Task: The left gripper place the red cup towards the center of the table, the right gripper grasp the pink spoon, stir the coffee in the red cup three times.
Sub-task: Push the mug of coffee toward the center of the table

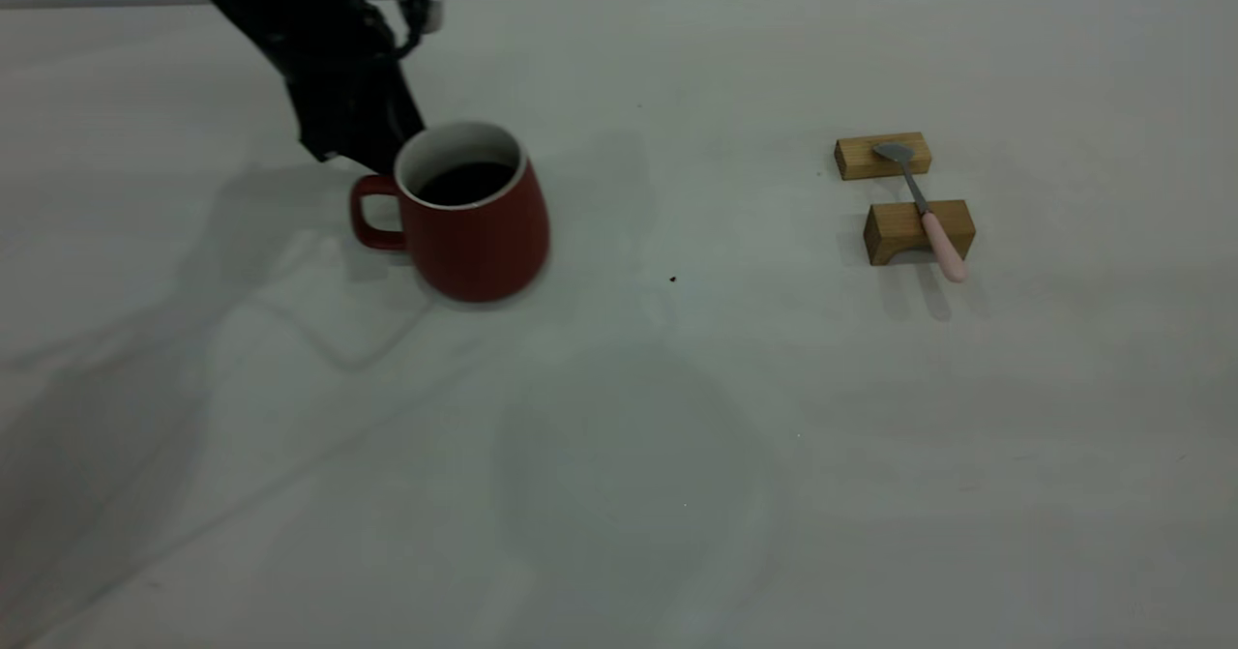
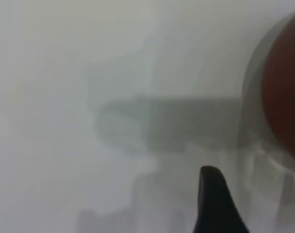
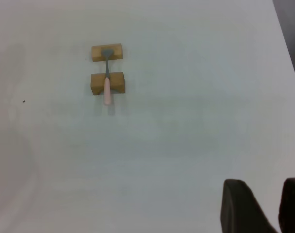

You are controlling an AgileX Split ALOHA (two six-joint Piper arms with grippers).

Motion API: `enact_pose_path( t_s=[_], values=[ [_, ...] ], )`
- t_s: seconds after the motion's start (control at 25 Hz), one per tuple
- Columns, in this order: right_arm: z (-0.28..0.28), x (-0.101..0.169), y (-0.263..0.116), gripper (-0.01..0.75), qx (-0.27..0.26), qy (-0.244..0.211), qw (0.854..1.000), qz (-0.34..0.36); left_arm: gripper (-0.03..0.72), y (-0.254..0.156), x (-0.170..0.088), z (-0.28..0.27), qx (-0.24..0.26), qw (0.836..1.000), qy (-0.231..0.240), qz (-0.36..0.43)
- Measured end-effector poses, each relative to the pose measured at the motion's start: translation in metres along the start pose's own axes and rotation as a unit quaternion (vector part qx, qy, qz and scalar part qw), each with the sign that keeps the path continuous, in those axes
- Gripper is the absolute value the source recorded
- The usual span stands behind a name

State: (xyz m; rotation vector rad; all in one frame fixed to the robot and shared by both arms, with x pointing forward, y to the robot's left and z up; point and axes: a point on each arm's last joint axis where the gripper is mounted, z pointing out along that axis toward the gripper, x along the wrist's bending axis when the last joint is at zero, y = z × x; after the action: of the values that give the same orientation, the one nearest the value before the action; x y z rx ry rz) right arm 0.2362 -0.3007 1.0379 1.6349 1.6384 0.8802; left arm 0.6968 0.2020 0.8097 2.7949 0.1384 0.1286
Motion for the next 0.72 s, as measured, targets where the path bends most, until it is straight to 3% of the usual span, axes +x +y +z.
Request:
enact_pose_path(
  t_s=[0.16,0.44,0.72],
  values=[
    [0.0,0.0,0.0,0.237,0.0,0.0,1.0,0.0,0.501,0.004,-0.001,0.001,0.001,1.0,-0.001,-0.011],
    [0.0,0.0,0.0,0.237,0.0,0.0,1.0,0.0,0.501,0.007,0.007,-0.041,0.063,0.998,0.018,-0.025],
    [0.0,0.0,0.0,0.237,0.0,0.001,1.0,0.0,0.501,0.01,-0.01,-0.055,0.099,0.992,-0.07,-0.04]
  ],
)
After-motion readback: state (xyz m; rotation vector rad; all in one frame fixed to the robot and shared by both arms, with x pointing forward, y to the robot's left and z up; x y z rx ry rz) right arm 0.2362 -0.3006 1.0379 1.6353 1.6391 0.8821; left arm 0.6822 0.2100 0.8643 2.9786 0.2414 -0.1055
